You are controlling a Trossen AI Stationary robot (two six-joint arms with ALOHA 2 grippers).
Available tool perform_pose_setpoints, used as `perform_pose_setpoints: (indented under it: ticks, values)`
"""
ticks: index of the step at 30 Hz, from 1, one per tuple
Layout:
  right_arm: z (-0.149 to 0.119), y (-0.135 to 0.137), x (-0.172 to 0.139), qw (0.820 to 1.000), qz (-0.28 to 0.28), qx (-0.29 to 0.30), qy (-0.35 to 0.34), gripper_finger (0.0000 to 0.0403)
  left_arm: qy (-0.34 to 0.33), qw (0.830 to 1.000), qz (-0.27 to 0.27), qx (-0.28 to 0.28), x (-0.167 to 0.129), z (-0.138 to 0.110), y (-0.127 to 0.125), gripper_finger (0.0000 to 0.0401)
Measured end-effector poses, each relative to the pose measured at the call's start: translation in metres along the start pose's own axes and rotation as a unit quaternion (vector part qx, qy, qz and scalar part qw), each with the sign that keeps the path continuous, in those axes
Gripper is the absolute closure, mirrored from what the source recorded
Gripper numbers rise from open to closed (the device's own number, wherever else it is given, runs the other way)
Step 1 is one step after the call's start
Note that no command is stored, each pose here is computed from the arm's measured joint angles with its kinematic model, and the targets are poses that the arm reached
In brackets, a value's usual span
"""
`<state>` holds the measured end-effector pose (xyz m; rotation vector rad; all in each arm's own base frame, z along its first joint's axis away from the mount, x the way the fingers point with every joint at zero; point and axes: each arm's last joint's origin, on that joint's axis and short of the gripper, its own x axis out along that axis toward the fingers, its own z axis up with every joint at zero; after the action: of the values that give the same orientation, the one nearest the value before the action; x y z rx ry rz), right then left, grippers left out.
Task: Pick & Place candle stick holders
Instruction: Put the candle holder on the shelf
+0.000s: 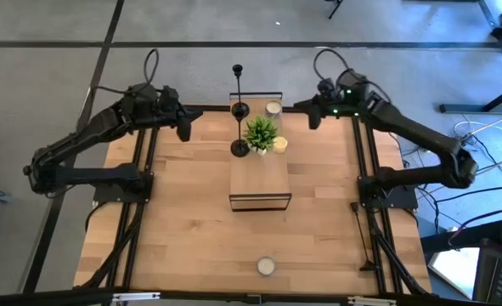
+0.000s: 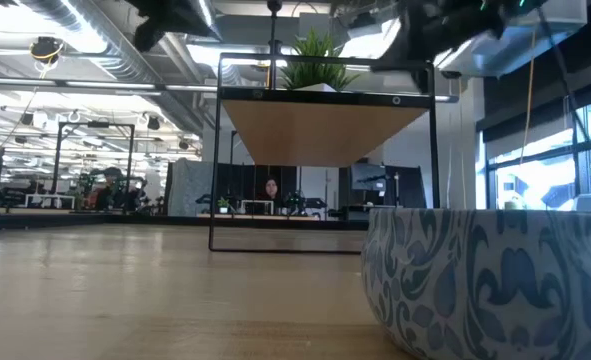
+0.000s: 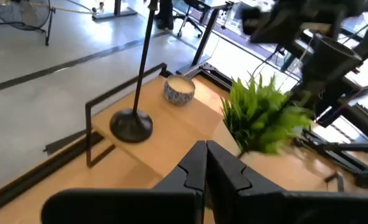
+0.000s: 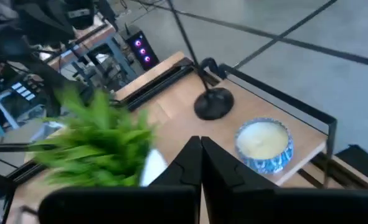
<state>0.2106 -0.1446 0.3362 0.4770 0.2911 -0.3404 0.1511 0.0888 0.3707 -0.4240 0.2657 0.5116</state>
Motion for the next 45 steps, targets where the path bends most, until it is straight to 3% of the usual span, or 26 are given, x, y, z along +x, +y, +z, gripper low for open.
perform_pose_setpoints:
  ticks: [4,9,17,21,27,31,38,45]
  values:
    - [0.018,0.031,-0.024,0.999,0.021,-0.023,-0.013,0.04,0.008,1.0,-0.013,0.008,-0.021,-0.006,-0.003,0.0399]
    - [0.028,0.073,-0.044,0.995,0.094,-0.03,-0.012,0.04,0.039,0.995,-0.085,0.018,-0.044,-0.016,-0.012,0.0399]
    - [0.002,0.139,-0.055,0.971,0.226,0.022,0.072,0.04,0.121,0.966,-0.23,0.013,-0.063,-0.033,-0.03,0.0399]
    - [-0.015,0.171,-0.061,0.957,0.266,0.044,0.104,0.04,0.146,0.951,-0.273,0.007,-0.068,-0.038,-0.04,0.0399]
    - [-0.033,0.214,-0.072,0.941,0.319,0.063,0.098,0.04,0.194,0.925,-0.327,0.002,-0.073,-0.046,-0.057,0.0399]
    - [-0.047,0.235,-0.073,0.932,0.337,0.078,0.11,0.04,0.202,0.912,-0.357,0.007,-0.072,-0.049,-0.071,0.0399]
    - [-0.081,0.263,-0.072,0.91,0.347,0.108,0.199,0.04,0.188,0.905,-0.38,0.031,-0.062,-0.056,-0.104,0.0399]
    - [-0.124,0.275,-0.077,0.884,0.266,0.163,0.348,0.04,0.234,0.896,-0.372,0.062,-0.043,-0.082,-0.14,0.0399]
